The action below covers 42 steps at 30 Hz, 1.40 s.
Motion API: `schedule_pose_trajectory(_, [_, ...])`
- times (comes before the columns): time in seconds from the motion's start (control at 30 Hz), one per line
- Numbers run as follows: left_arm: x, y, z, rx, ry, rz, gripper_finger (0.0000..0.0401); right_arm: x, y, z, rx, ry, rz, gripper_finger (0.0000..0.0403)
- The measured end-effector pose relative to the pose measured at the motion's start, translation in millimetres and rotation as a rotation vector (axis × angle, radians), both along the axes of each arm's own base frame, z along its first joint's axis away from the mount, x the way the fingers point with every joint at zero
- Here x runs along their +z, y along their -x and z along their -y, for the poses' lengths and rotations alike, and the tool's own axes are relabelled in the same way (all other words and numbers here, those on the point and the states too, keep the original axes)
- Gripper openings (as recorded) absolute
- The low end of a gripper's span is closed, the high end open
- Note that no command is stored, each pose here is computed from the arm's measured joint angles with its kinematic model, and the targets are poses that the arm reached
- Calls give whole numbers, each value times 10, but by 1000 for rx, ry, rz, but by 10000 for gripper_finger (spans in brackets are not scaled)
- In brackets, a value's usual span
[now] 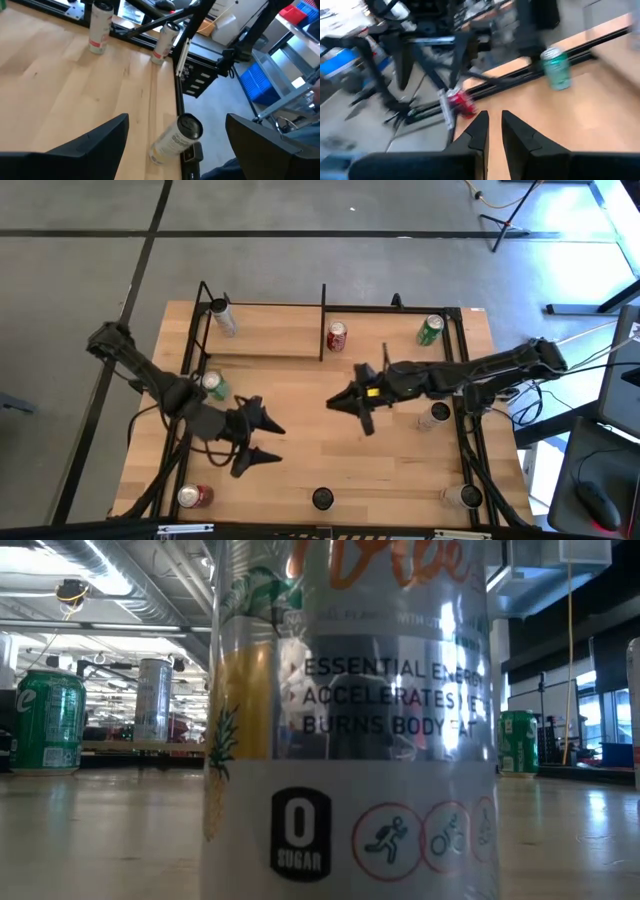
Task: Place canned beverage on shelf
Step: Put the white-yellow soda can on the shelf
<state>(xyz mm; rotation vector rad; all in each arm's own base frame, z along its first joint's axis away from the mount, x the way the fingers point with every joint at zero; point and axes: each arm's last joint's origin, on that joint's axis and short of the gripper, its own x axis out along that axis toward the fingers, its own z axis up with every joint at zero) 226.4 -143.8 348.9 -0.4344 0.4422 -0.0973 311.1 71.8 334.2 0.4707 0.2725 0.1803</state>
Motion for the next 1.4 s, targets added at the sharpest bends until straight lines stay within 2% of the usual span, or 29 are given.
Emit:
schedule_pose_trajectory(0.1, [-37,11,105,3,9,-3,325,21,-111,-201,97,-6,-2,58])
schedule_pose_trajectory(0.2, [-93,9,211,-5,14,-16,325,44,-172,-435,167,15,10,101])
schedule_pose_trajectory(0.47, [-290,-29,429,-5,24,-80,325,24,-154,-840,130,92,-38,257])
schedule_pose_trajectory(0.63, [-365,-99,511,-2,29,-74,325,-23,-24,-986,195,117,-129,315])
schedule_pose_trajectory(0.73, [-451,-174,576,-9,11,-73,325,-21,64,-1066,214,85,-169,331])
schedule_pose_trajectory(0.9, [-661,-360,715,-30,-20,-61,325,-101,230,-1244,221,111,-258,332])
schedule_pose_trajectory(1.03, [-813,-535,764,-58,-64,-31,325,-170,385,-1374,154,170,-315,324])
schedule_pose_trajectory(1.27, [-1017,-776,805,-98,-114,28,325,-209,565,-1512,23,264,-305,320])
schedule_pose_trajectory(1.4, [-1089,-850,840,-113,-136,66,325,-216,590,-1524,-17,251,-309,320])
